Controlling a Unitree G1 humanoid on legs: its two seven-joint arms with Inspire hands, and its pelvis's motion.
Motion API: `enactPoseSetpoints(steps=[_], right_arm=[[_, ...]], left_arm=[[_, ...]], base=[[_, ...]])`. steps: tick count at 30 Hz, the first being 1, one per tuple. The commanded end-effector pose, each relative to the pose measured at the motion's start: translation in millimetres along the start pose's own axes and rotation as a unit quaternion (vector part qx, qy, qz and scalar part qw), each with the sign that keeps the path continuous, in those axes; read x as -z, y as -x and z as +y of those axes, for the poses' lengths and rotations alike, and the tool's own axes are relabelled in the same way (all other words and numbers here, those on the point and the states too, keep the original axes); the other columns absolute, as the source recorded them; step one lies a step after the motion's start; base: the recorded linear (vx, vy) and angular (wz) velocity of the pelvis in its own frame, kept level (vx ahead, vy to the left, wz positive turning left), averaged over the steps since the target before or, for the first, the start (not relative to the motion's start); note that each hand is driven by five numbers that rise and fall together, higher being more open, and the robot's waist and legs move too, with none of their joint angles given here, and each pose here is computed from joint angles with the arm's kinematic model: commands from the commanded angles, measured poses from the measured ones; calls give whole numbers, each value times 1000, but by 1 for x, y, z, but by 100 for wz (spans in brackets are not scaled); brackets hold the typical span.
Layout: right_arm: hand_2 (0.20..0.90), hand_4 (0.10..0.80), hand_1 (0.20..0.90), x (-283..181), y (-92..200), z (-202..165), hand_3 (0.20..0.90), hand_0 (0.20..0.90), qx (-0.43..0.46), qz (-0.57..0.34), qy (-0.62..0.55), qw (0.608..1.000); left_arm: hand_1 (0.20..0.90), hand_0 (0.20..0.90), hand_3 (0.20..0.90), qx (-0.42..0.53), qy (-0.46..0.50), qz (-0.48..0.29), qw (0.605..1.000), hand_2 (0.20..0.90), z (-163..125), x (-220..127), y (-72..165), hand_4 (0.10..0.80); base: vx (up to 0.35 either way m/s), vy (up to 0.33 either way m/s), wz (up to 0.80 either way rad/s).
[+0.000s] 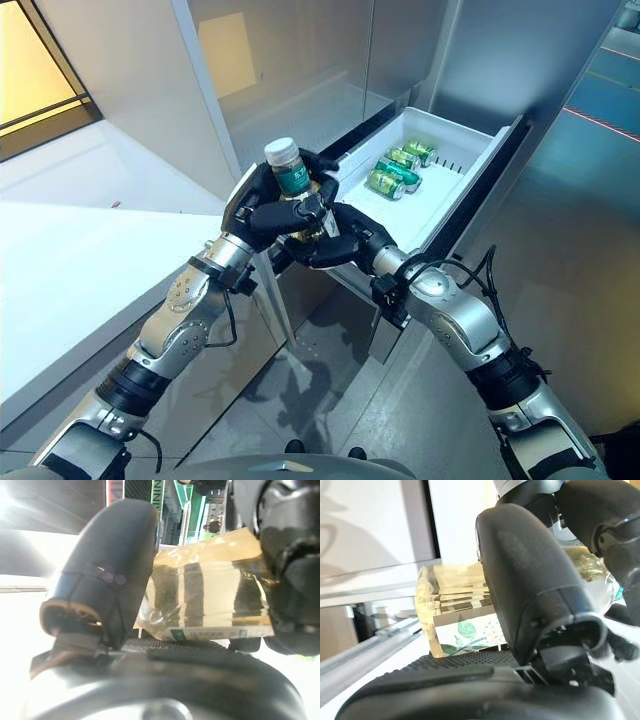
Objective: Put drinks into fridge and close the fridge
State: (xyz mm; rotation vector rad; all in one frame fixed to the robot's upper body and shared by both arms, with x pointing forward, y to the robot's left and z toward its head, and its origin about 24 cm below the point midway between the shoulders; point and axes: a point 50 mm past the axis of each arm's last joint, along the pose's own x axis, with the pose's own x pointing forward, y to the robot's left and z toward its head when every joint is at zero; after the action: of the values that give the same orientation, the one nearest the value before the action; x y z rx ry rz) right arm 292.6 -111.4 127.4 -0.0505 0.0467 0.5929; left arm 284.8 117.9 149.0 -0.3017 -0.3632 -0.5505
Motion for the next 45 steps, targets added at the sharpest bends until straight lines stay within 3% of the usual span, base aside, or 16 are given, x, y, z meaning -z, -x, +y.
enactPoseSetpoints(steps=[1,9,22,28,32,35,40,44,45], right_arm=[[300,100,300,-99,-20,-20,200,300,94,-209,56,972],[300,100,300,-130,-12,-50,200,300,202,-239,167,935],[300,100,300,-168,20,-110,200,300,377,-250,269,850],[300,100,300,-180,33,-135,200,300,441,-237,319,805],[300,100,300,-183,35,-141,200,300,454,-235,322,797],[300,100,300,-183,37,-145,200,300,462,-234,324,792],[300,100,300,-187,44,-154,200,300,473,-225,342,780],[300,100,300,-188,55,-170,200,300,488,-201,361,769],[300,100,300,-189,59,-177,200,300,494,-180,375,763]], left_arm=[[900,900,900,208,39,-211,954,900,-75,-72,-37,800],[900,900,900,163,-36,-236,957,900,-64,-84,-38,800],[900,900,900,36,-25,-297,954,900,-31,-98,-28,800],[900,900,900,36,-22,-279,959,900,-26,-96,-28,800],[900,900,900,40,1,-253,967,900,-22,-90,-28,800],[900,900,900,70,68,-196,976,900,-21,-73,-27,800],[900,900,900,150,228,-95,957,900,-26,-38,-13,800],[900,900,900,172,405,19,898,900,-33,5,18,800],[900,900,900,149,471,67,867,900,-35,23,32,800]], base=[[0,0,0],[0,0,0],[-7,4,3],[-7,1,8],[6,-1,4],[42,-7,8],[50,5,11],[62,19,18],[33,12,11]])
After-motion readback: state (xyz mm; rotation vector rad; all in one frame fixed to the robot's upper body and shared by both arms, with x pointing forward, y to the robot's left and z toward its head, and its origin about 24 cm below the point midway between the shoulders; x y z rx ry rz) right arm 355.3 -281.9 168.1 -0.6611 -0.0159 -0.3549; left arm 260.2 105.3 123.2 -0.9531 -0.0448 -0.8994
